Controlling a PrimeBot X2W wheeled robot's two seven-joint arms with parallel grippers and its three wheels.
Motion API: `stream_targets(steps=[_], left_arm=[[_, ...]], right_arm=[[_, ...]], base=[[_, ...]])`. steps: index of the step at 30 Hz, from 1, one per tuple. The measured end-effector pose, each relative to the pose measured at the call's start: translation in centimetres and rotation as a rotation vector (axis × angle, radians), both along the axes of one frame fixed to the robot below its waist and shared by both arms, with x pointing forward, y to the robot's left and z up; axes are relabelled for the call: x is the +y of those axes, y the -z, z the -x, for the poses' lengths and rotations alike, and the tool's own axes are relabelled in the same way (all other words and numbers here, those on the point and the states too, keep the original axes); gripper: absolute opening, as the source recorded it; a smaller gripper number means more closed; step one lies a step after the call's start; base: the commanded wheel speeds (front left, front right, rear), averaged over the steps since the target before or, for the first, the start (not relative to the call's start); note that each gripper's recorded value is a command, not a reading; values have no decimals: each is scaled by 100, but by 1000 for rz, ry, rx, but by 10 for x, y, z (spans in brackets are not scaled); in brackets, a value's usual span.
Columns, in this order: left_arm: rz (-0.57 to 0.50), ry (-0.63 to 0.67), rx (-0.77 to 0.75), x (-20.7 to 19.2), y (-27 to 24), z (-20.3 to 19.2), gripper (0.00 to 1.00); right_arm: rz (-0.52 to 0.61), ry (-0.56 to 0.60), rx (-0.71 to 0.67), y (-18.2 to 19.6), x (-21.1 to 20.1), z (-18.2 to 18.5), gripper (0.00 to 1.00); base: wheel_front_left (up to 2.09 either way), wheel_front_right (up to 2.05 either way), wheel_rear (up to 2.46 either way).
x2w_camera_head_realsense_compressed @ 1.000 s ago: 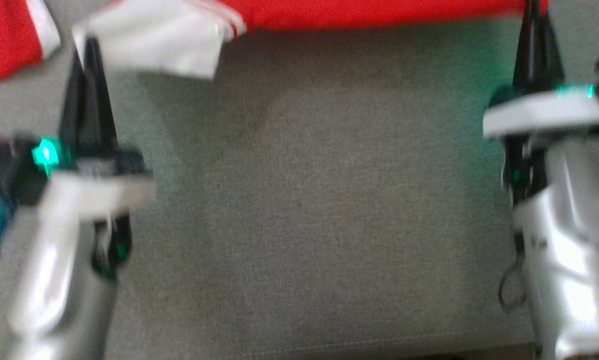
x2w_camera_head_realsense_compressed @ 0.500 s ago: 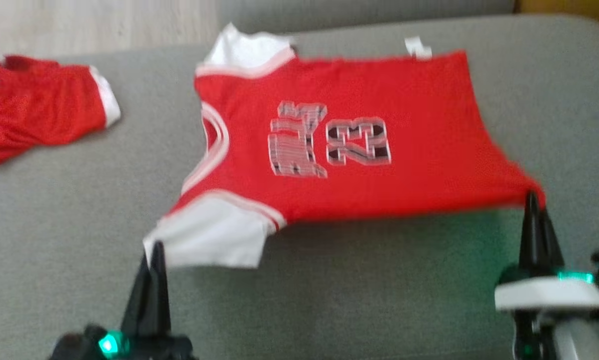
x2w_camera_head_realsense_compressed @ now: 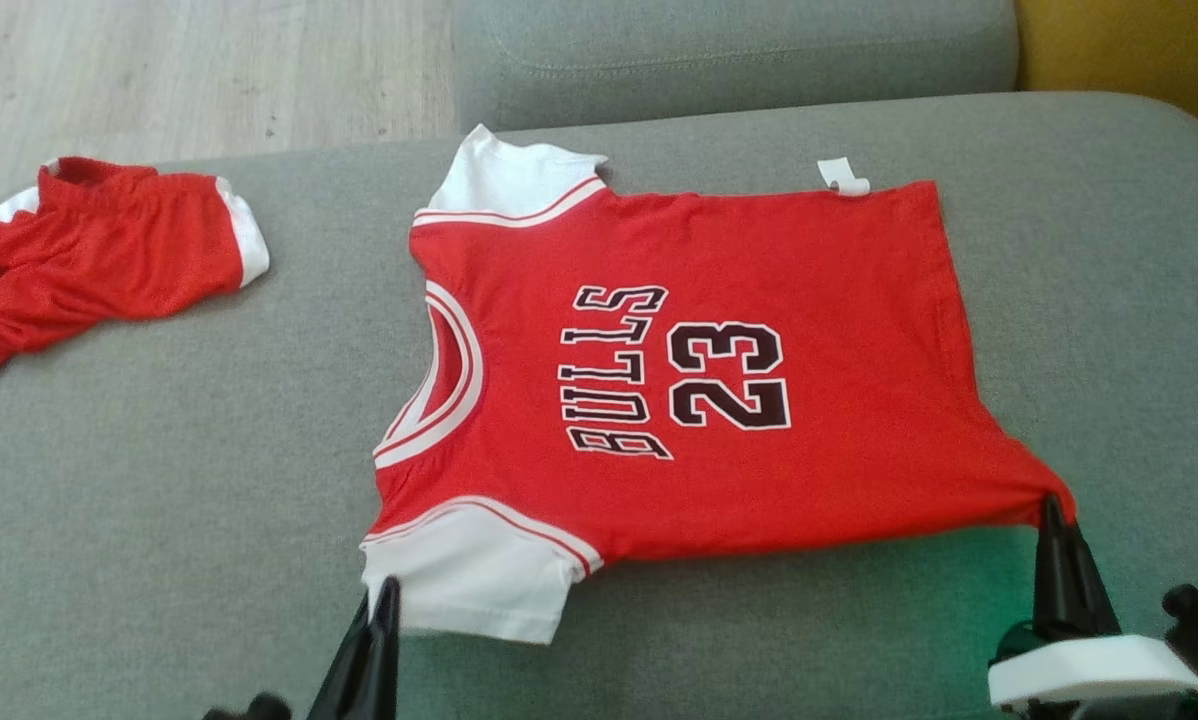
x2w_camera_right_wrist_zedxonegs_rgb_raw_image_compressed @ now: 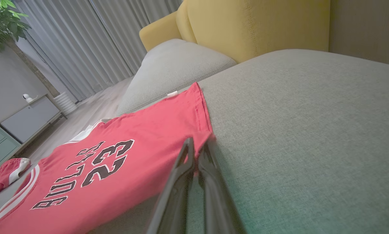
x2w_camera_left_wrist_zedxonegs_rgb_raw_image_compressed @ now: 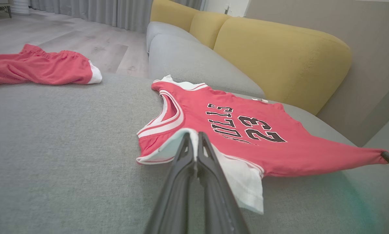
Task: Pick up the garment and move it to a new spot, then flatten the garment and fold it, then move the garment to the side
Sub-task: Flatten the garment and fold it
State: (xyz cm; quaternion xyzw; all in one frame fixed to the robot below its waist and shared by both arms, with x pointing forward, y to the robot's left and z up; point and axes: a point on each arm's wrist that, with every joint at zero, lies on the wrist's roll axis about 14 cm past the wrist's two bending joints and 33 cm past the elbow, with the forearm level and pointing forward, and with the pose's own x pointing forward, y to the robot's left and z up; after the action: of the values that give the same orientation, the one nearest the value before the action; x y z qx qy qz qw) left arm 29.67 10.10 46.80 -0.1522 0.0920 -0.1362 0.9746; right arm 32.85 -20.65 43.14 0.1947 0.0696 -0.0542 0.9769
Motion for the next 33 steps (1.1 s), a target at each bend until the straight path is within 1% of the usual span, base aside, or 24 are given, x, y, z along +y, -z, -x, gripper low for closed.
stream_targets(steps=[4,9,16,21,27,33], left_arm=[[2,16,2,-7,3,-11,0],[-8,52,-19,-16,3,-35,0],[-38,70,-90,-22,-9,-85,0],[-47,60,-150,-23,-22,-126,0],[-75,62,-144,-24,-10,-150,0],[-75,48,-170,-24,-11,-182,0]], right_arm=[[-3,-2,18,6,1,-6,0],[-31,-4,23,8,4,-23,0],[-57,7,36,12,2,-51,0],[-48,10,66,16,-3,-76,0],[-38,15,95,25,-6,-95,0],[-29,-3,120,34,-2,-111,0]], base=[[0,0,0],[0,0,0],[0,0,0],[0,0,0],[0,0,0],[0,0,0]])
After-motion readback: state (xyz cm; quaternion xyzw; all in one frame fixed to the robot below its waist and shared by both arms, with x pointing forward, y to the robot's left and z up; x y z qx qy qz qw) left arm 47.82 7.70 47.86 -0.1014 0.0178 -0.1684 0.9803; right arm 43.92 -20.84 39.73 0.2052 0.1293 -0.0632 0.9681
